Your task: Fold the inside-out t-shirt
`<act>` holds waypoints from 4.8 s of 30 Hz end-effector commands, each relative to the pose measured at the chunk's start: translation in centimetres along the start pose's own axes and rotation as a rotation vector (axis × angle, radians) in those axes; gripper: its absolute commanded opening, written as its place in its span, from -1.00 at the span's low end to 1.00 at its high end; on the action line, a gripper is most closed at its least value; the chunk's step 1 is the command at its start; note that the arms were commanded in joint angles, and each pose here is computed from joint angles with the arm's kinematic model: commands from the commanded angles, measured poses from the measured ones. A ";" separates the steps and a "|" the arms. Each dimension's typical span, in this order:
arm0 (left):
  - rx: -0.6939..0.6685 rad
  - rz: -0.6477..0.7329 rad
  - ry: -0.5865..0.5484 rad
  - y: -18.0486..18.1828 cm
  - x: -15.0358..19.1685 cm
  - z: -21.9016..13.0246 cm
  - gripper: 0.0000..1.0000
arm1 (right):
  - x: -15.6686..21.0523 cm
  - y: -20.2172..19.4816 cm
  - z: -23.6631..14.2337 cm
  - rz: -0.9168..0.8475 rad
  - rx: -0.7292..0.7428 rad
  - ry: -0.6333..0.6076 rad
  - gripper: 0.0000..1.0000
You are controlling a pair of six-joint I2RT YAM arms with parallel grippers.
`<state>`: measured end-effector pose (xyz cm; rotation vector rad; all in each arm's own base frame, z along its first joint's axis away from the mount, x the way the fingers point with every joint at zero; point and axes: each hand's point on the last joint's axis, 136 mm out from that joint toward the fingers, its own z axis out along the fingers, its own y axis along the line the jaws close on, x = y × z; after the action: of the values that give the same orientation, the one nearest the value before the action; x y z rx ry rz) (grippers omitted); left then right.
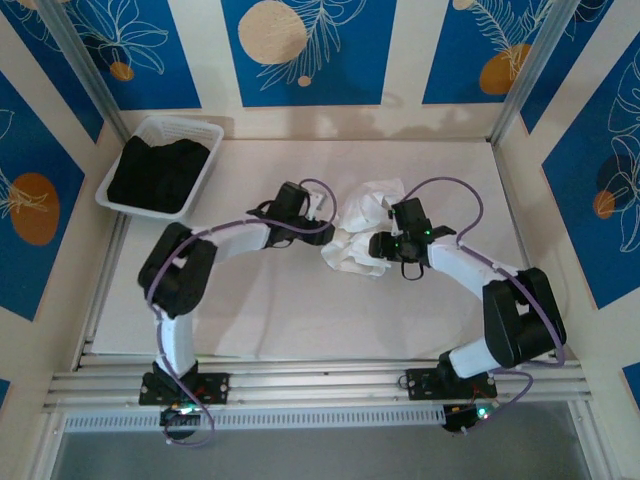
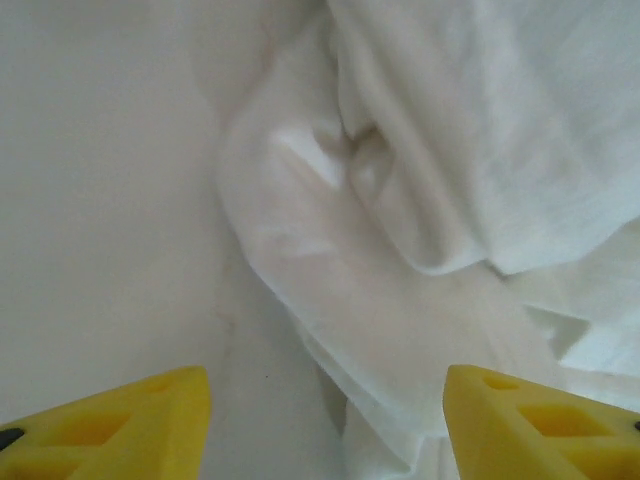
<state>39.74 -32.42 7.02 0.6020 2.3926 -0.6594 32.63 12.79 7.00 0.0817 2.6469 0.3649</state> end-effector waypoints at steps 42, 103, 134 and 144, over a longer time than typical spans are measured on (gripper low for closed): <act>-0.366 -0.110 -0.791 4.9 -15.1 -37.1 -1.00 | -17.7 8.4 -35.7 -0.157 -0.462 -0.823 -1.00; -0.260 -0.410 -0.108 6.7 11.7 -17.2 0.49 | 11.1 0.0 -3.3 0.076 0.134 0.410 0.23; -0.039 -0.287 0.172 1.5 17.4 -11.2 -0.35 | 7.4 3.1 -3.5 0.100 -0.095 0.300 -0.91; -0.062 -0.265 0.147 2.2 16.8 -10.2 -0.39 | 7.5 3.0 -3.7 0.098 -0.097 0.297 -0.91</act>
<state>23.65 -19.61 2.34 0.2768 2.6967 -0.6587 24.02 15.30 6.96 0.1537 2.9305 0.5325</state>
